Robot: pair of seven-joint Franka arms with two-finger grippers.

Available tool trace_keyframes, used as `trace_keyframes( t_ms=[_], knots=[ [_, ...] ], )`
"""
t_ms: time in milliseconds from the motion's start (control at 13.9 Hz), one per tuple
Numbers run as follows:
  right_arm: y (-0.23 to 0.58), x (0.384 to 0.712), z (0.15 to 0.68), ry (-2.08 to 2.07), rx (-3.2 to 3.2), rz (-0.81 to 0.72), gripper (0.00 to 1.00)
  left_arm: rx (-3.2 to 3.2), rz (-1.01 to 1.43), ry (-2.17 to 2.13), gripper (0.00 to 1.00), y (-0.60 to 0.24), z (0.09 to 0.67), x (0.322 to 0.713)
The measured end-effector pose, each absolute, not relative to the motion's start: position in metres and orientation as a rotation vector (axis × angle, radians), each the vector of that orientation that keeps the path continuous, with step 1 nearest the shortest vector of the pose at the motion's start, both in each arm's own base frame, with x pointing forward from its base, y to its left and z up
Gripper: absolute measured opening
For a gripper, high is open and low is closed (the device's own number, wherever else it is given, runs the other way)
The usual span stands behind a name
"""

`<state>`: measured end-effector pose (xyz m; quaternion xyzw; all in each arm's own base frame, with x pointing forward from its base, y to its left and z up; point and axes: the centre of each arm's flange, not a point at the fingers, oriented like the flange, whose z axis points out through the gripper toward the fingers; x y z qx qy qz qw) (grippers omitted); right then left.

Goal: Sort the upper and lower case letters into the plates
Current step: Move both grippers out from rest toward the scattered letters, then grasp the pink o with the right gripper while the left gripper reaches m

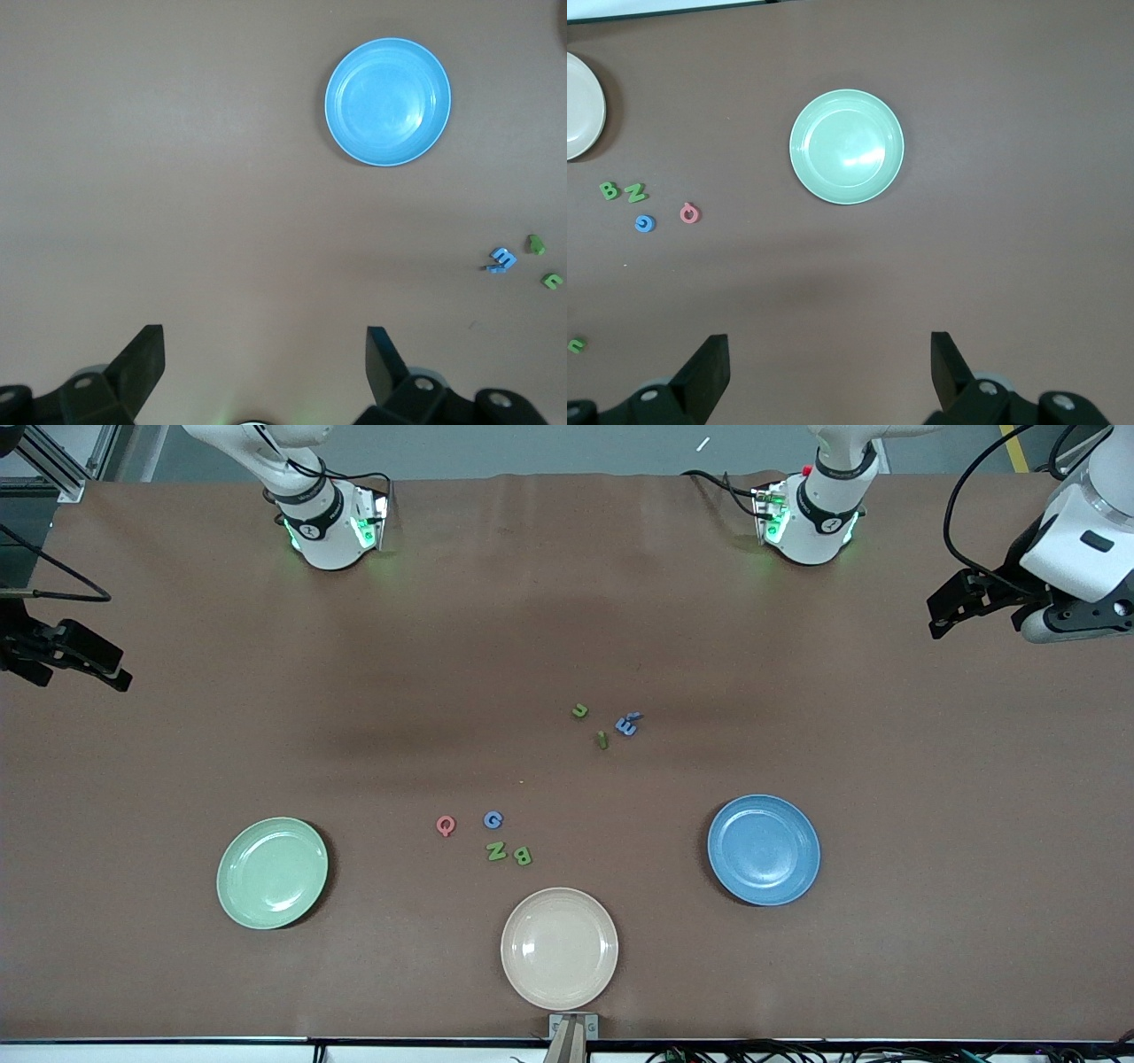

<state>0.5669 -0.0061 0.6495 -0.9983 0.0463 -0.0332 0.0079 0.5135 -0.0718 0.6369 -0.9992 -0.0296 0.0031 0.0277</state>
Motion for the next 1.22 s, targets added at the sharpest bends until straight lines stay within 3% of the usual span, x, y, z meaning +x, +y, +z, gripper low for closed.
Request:
trace_keyframes(
  t_ms=[503,863,1223],
  knots=[
    [-0.004,0.572,0.634,0.129,-3.121,-0.051,1.0,-3.086,0.011,-0.066,1.0,-0.066,0.646,0.512],
    [0.06,0.636,0.516,0.054,-3.11,0.048,1.0,-3.088,0.08,0.014,1.0,-0.091,0.62,0.516],
    [0.17,0.673,0.385,0.239,-3.08,-0.002,1.0,-3.091,0.007,0.194,1.0,-0.183,0.527,0.512]
  ],
)
